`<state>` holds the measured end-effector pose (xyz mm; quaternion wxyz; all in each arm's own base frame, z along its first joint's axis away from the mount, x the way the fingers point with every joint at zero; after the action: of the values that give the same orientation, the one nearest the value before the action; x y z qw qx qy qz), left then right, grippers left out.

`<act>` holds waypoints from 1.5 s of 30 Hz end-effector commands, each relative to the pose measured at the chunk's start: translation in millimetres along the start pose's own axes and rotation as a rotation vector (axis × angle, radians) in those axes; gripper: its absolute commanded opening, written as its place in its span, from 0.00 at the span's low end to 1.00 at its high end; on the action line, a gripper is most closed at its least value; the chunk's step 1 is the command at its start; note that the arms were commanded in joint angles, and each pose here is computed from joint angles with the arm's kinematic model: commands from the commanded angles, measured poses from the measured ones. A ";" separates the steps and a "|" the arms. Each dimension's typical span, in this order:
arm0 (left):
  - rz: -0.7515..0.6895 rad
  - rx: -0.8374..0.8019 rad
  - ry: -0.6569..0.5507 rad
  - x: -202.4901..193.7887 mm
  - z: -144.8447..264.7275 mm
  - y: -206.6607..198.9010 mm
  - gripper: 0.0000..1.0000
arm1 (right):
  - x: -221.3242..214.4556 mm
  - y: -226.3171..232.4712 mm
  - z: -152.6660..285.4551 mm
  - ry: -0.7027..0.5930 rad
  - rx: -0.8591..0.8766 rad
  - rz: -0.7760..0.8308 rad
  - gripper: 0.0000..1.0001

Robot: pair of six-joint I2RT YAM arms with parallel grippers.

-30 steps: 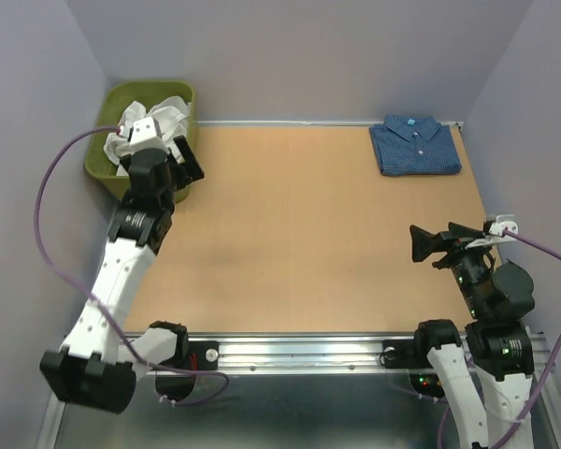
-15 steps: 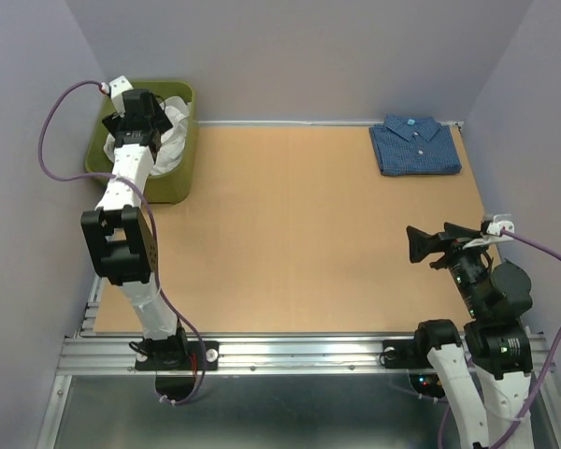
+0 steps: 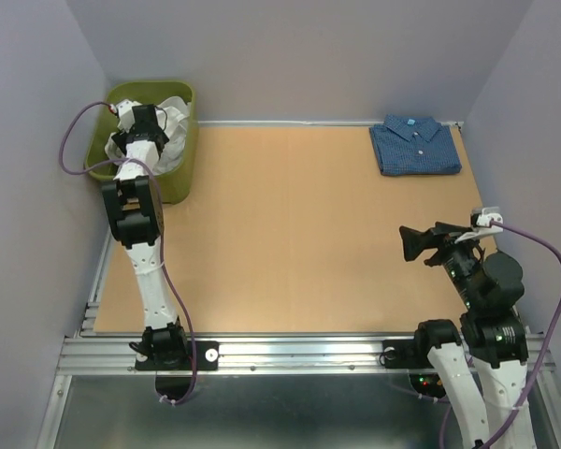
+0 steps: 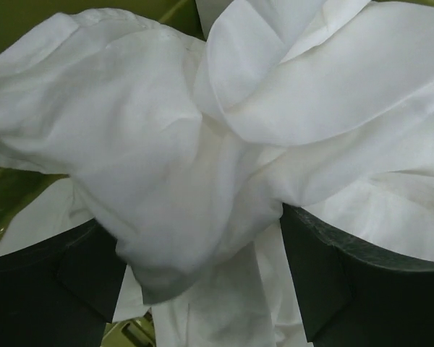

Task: Fold and stack the long sleeve shirts
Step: Grab the shirt from the pile, then move the shirt to the center of the board

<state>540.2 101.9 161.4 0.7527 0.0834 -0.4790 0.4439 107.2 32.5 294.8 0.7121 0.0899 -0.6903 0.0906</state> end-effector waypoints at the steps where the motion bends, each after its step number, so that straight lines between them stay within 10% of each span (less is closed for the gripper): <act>1: 0.066 -0.026 -0.024 15.3 -10.6 -8.1 0.77 | -0.7 1.7 -9.2 -0.009 0.034 -0.006 1.00; 8: 0.101 -0.102 -0.058 36.0 -2.8 -13.6 0.00 | -0.4 2.0 -12.0 0.004 0.046 -0.005 1.00; 28: 0.414 -1.101 -0.584 274.1 407.6 -78.2 0.00 | 30.0 5.7 4.9 -0.104 0.074 0.038 1.00; 38: 0.300 -1.632 -0.268 196.1 541.8 -73.5 0.00 | 38.1 9.3 14.4 -0.146 0.108 0.059 1.00; 43: 0.164 -1.685 -0.010 93.8 532.9 -50.3 0.00 | 38.4 9.1 11.1 -0.132 0.117 0.066 1.00; 45: 0.100 -1.581 0.119 29.4 499.1 -36.4 0.19 | 37.2 10.7 5.8 -0.106 0.157 0.071 1.00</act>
<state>253.2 -158.9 539.1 0.5339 -0.5178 -0.6678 0.0289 100.1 37.9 309.9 0.6916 0.1160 -0.7006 0.1316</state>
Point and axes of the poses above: each gripper's point midway between its finger pads, its own z axis back along the fingers, its own y axis along the line the jaws close on, x = y × z, the point moved 10 cm from there along z, back along the fingers, and after that the axes turned 14 degrees about z, right-handed, at the moved point
